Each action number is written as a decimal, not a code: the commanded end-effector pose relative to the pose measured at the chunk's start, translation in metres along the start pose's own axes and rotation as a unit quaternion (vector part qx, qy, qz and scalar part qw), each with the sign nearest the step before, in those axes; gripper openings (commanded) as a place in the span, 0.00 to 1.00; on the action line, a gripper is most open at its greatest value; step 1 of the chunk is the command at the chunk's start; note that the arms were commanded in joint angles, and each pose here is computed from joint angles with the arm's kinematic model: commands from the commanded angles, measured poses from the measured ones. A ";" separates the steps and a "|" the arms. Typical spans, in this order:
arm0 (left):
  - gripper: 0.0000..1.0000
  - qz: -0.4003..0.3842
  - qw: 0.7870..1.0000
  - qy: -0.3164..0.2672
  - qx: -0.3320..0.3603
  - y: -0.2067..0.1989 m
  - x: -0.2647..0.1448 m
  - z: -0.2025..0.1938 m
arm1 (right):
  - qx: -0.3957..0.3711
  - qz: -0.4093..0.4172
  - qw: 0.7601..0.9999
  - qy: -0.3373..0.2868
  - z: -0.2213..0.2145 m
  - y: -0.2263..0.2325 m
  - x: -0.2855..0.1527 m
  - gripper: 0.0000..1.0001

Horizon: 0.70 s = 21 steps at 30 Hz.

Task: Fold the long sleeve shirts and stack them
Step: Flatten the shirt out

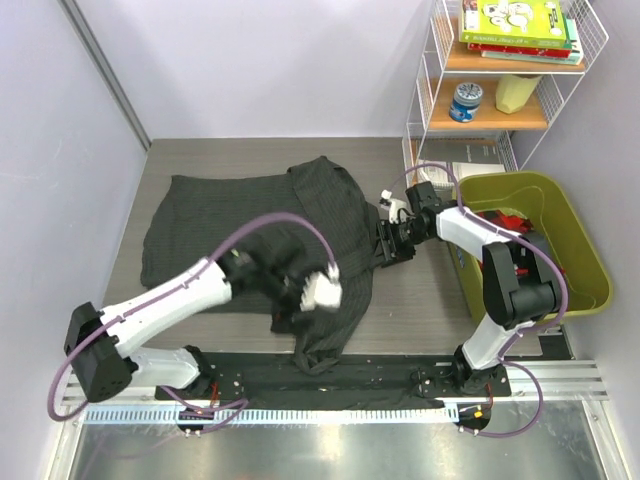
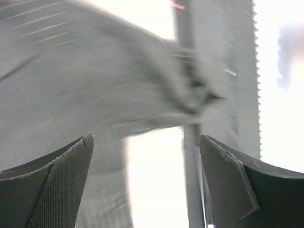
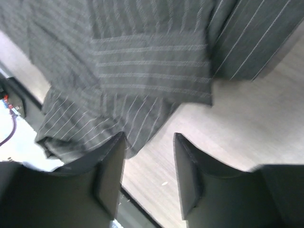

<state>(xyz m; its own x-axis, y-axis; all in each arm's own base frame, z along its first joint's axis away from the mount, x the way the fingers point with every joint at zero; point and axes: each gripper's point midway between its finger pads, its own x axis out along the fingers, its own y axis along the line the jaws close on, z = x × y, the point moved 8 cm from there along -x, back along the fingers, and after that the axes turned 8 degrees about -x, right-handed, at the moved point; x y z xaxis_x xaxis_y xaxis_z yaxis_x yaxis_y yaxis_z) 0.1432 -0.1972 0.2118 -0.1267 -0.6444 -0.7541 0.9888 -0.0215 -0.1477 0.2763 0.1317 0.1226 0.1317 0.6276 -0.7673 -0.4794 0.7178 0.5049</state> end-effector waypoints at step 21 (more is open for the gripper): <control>0.72 -0.058 0.958 0.161 0.229 -0.065 0.145 -0.021 | 0.056 0.085 0.994 0.049 -0.024 0.000 0.030 0.54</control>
<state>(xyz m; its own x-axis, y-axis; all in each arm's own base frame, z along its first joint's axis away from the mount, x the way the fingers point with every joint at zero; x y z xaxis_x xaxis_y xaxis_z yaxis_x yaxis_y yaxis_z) 0.0433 -0.2580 0.1111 -0.3041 -0.3143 -0.8993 0.8636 -0.4894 -0.1210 0.2571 0.1372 0.0930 -0.0168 0.6841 -0.7292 -0.3899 0.6671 0.6348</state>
